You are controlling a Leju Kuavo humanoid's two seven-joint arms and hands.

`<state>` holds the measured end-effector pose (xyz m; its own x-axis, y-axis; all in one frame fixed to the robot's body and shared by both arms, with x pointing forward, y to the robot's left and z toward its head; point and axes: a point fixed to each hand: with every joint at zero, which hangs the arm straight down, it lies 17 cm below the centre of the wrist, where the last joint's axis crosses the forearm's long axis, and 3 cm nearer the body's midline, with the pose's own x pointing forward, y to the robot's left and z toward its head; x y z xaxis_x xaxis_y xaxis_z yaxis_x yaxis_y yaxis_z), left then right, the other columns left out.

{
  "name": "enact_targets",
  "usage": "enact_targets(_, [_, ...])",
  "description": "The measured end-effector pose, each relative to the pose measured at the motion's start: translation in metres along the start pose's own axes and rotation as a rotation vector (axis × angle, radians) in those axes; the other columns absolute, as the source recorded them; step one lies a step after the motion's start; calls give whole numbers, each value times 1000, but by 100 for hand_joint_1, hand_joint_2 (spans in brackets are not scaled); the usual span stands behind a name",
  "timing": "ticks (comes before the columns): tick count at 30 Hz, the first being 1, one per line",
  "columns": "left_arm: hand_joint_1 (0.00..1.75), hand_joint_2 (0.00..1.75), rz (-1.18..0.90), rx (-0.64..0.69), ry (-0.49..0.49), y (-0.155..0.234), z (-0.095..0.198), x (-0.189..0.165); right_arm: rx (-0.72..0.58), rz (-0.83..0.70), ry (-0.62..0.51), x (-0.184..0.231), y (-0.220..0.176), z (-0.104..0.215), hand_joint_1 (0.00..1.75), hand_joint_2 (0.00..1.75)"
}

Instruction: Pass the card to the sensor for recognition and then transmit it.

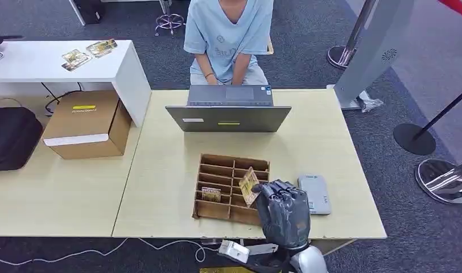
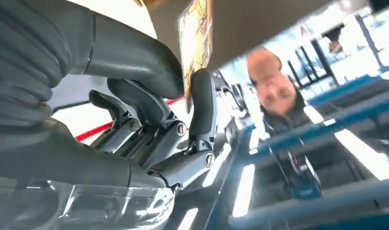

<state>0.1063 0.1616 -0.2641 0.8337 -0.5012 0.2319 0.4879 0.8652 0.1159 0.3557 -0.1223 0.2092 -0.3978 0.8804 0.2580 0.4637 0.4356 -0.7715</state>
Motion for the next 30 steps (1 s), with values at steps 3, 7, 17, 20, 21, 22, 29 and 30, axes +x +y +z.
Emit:
enact_targets(3, [0, 175, 1, 3, -1, 0, 0, 0, -38, -1, -27, 4, -10, -8, 173, 175])
enact_targets(7, [0, 175, -4, 3, -2, 0, 0, 0, -100, -7, -72, 10, -24, -31, 175, 175])
enact_targets(17, [0, 175, -27, 6, -6, 1, 0, 1, -88, -72, -135, 19, -25, -154, 169, 175])
enact_targets(20, [0, 175, -30, 6, -7, 1, 0, 1, -21, -96, -118, 17, -14, -195, 175, 175])
enact_targets(21, [0, 175, -30, 6, -7, 2, 0, 1, 3, -105, -113, 16, -10, -208, 175, 175])
enact_targets(22, [0, 175, -30, 6, -7, 2, 0, 1, 19, -113, -112, 17, -9, -222, 175, 175])
enact_targets(29, [0, 175, -18, 8, -2, 3, 0, 1, 93, -115, -69, 11, -3, -289, 173, 175])
enact_targets(30, [0, 175, -17, 10, -2, 3, 0, 1, 110, -90, -53, 8, 1, -296, 173, 175])
